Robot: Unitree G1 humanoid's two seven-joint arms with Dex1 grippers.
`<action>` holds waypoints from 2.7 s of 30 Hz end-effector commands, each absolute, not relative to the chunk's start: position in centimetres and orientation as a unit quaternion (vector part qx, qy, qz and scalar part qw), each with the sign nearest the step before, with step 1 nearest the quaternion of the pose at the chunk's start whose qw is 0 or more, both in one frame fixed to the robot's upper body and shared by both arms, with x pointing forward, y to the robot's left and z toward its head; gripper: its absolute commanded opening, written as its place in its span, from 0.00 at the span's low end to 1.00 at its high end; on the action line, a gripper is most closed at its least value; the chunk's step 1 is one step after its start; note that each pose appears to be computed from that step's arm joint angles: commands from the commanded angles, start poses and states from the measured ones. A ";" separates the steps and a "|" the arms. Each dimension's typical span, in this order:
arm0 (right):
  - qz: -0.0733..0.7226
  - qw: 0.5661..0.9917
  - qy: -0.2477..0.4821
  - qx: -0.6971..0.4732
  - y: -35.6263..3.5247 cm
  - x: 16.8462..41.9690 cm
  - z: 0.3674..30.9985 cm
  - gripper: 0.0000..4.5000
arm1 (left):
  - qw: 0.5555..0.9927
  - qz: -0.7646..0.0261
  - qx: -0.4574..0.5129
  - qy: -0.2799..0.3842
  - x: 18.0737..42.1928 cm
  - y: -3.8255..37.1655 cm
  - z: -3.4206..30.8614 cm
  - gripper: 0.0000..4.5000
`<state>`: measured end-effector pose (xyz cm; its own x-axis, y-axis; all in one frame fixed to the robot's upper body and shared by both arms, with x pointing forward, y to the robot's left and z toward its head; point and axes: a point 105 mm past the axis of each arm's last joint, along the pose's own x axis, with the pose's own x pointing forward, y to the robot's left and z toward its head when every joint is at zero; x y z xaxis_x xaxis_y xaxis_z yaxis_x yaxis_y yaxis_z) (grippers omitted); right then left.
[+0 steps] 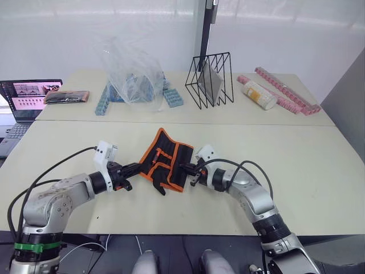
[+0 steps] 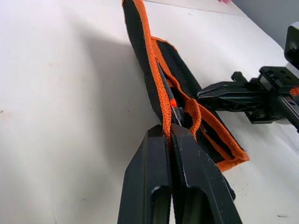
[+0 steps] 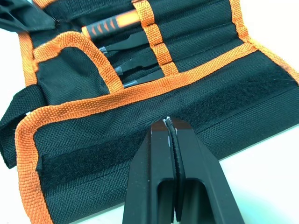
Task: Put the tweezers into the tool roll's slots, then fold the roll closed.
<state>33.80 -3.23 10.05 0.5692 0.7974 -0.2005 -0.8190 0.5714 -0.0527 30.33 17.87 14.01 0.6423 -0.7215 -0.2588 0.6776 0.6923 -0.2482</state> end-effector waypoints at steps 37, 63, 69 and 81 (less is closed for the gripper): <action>0.441 0.897 0.035 -0.019 -7.1 34.4 14.6 0.00 | 0.846 -0.465 0.032 0.260 31.4 8.5 7.5 0.01; 0.424 0.886 0.176 -0.065 -4.9 35.5 7.0 0.00 | 0.853 -0.478 0.035 0.206 31.4 8.6 10.0 0.28; 0.426 0.884 0.180 -0.069 -4.8 35.4 6.7 0.00 | 0.849 -0.513 0.027 0.122 30.9 10.0 14.9 0.73; 0.426 0.883 0.180 -0.074 -4.7 35.5 6.7 0.00 | 0.832 -0.550 0.002 0.076 32.2 10.0 16.0 0.46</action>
<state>35.68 -3.43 10.05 0.5665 0.7817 -0.2609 -0.8099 0.5865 -0.0014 32.31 10.75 15.24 0.4159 -0.8971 -0.1488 0.8914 0.4346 -0.1285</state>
